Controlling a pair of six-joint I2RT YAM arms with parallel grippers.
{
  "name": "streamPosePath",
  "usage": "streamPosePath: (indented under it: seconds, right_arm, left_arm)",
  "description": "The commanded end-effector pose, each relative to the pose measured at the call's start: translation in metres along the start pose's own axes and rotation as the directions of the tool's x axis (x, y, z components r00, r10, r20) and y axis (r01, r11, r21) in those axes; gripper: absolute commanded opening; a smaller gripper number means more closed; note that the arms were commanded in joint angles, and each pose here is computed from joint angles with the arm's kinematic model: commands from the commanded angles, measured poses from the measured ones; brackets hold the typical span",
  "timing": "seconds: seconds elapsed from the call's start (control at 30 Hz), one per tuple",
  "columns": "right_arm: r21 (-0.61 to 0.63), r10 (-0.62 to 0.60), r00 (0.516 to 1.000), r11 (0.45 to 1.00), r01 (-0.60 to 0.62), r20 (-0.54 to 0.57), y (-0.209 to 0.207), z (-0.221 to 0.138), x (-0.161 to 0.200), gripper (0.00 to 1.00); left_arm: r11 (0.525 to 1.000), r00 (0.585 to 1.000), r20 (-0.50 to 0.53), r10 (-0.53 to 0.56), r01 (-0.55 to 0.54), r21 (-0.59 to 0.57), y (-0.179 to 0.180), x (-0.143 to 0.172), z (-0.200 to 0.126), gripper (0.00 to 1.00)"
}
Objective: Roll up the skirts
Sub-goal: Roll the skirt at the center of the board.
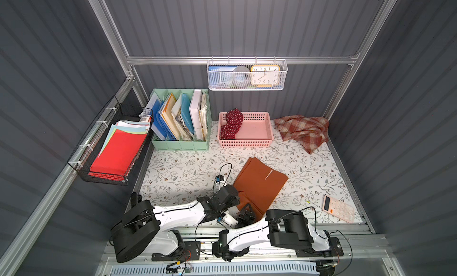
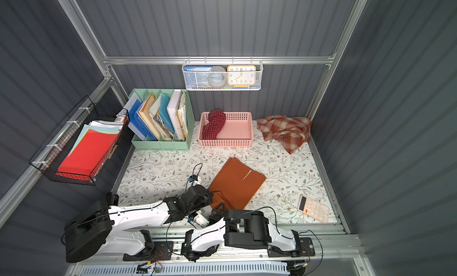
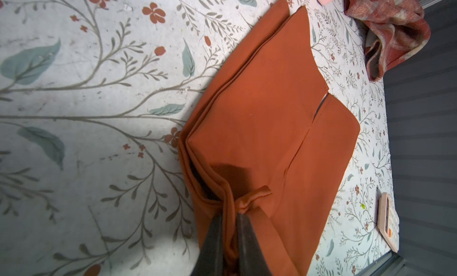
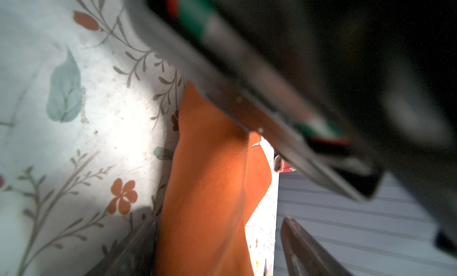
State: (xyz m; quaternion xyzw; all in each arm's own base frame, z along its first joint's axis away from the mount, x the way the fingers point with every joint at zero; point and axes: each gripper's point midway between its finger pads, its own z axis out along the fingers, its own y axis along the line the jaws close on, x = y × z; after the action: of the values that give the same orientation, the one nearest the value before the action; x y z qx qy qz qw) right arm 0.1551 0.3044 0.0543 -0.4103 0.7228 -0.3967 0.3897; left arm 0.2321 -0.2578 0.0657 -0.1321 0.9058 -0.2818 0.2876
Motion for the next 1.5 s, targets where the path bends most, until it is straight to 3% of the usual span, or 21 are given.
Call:
streamPosePath:
  seconds: [0.0,0.23,0.57,0.93,0.97,1.03,1.1,1.23,1.33,1.47]
  right_arm:
    - [-0.014,-0.027,0.941,1.0,0.023,-0.337,-0.002,0.056,0.057,0.8]
    - [-0.053,-0.012,0.934,0.999,-0.008,-0.358,-0.002,0.061,0.061,0.57]
    - [-0.109,-0.005,0.904,0.993,-0.046,-0.428,0.002,0.074,0.072,0.4]
    - [-0.161,-0.023,0.892,0.985,-0.056,-0.452,0.007,0.072,0.075,0.01]
    - [-0.171,-0.028,0.89,0.984,-0.056,-0.454,0.008,0.072,0.076,0.0]
    - [-0.187,-0.029,0.892,0.98,-0.062,-0.451,0.009,0.07,0.075,0.0]
    - [-0.212,-0.035,0.891,0.975,-0.069,-0.452,0.013,0.067,0.076,0.0]
    - [-0.265,-0.047,0.891,0.961,-0.084,-0.452,0.019,0.059,0.077,0.0]
    - [-0.29,-0.057,0.891,0.953,-0.086,-0.45,0.022,0.053,0.078,0.0]
    - [-0.334,-0.084,0.889,0.939,-0.081,-0.45,0.03,0.045,0.081,0.0]
  left_arm:
    - [0.996,0.985,-0.17,0.006,-0.022,-0.091,0.029,0.042,-0.009,0.0]
    - [0.997,0.984,-0.178,-0.006,-0.009,-0.082,0.032,0.044,-0.013,0.0]
    - [0.998,0.981,-0.196,-0.007,-0.006,-0.067,0.036,0.048,-0.021,0.0]
    - [0.999,0.976,-0.216,-0.017,0.009,-0.034,0.034,0.05,-0.031,0.0]
    - [0.999,0.975,-0.221,-0.017,0.01,-0.031,0.034,0.051,-0.031,0.04]
    - [0.999,0.978,-0.207,-0.019,0.011,-0.039,0.035,0.048,-0.033,0.23]
    - [0.998,0.986,-0.163,-0.023,0.013,-0.063,0.038,0.038,-0.039,0.51]
    - [0.992,0.999,-0.033,-0.023,0.018,-0.128,0.049,0.007,-0.059,0.96]
    - [0.989,0.998,0.054,-0.04,0.048,-0.143,0.055,-0.015,-0.074,1.0]
    - [0.986,0.994,0.087,-0.072,0.084,-0.144,0.067,-0.025,-0.081,1.0]
